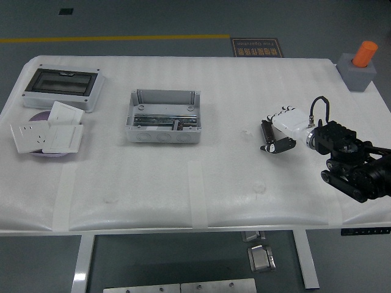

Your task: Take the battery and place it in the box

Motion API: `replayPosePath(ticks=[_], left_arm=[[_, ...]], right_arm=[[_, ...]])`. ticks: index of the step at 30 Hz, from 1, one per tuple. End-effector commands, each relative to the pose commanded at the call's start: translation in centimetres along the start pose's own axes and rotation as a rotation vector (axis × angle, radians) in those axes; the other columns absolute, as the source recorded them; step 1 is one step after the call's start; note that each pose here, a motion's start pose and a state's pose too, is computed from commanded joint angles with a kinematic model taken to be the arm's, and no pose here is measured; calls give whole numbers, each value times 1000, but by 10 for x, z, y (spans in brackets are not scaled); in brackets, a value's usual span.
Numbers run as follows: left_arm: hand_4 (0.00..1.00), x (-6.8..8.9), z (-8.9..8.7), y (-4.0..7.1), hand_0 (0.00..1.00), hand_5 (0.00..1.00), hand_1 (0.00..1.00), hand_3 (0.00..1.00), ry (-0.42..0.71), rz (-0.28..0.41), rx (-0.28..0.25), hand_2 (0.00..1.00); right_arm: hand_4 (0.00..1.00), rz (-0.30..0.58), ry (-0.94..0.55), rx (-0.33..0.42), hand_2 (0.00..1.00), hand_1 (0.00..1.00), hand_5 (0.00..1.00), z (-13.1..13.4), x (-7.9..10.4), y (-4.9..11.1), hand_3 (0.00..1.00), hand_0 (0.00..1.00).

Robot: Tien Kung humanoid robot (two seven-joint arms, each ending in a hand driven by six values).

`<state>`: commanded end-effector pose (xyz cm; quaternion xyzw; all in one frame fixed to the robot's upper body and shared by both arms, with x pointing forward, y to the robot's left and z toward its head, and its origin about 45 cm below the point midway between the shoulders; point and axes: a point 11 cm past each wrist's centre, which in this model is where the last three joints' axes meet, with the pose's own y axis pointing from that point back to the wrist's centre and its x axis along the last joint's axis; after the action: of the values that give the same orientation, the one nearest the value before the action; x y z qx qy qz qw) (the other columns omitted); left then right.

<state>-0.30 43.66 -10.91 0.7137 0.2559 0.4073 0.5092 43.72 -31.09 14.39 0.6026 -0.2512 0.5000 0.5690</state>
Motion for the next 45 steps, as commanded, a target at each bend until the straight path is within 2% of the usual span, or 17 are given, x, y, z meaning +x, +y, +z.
replayPosePath(ticks=[3, 4, 9, 10, 21, 22, 27, 28, 38, 45], left_arm=[[504, 0, 0, 0, 598, 499, 619, 611, 0, 0, -1, 444], [506, 0, 0, 0, 598, 511, 620, 613, 0, 1, -1, 444], [506, 1, 1, 0, 598, 511, 620, 613, 0, 2, -6, 444], [504, 1, 1, 0, 598, 514, 619, 613, 0, 2, -6, 444], [501, 0, 1, 0, 598, 524, 619, 613, -6, 2, -7, 444], [500, 1, 1, 0, 598, 528, 619, 614, -6, 2, -8, 444], [500, 1, 1, 0, 598, 528, 619, 614, -8, 3, -7, 444], [498, 1, 0, 0, 598, 530, 619, 614, -9, 3, -7, 443], [493, 2, 1, 0, 598, 529, 619, 614, -14, 5, -8, 443], [493, 1, 0, 0, 598, 532, 619, 614, -17, 2, -3, 443]], right_arm=[[780, -2, -1, 1, 792, 815, 609, 1, 0, 0, 837, 964], [709, -2, 0, 2, 785, 809, 574, 1, 0, 0, 821, 954], [709, -1, 2, 13, 785, 809, 574, -2, 1, 0, 821, 954], [642, -1, 3, 16, 782, 804, 544, -2, 1, -1, 805, 949], [605, 15, 9, 38, 778, 798, 540, -8, 4, -1, 777, 945], [506, 16, 8, 39, 764, 788, 489, -8, 3, -1, 740, 933], [506, 21, 1, 42, 764, 788, 489, -8, 2, -1, 740, 933], [397, 24, -1, 43, 741, 771, 456, -8, 2, -1, 712, 918], [365, 79, -31, 49, 724, 768, 469, -14, 6, 0, 706, 908], [358, 82, -69, 27, 721, 767, 471, -6, 10, 2, 702, 900]])
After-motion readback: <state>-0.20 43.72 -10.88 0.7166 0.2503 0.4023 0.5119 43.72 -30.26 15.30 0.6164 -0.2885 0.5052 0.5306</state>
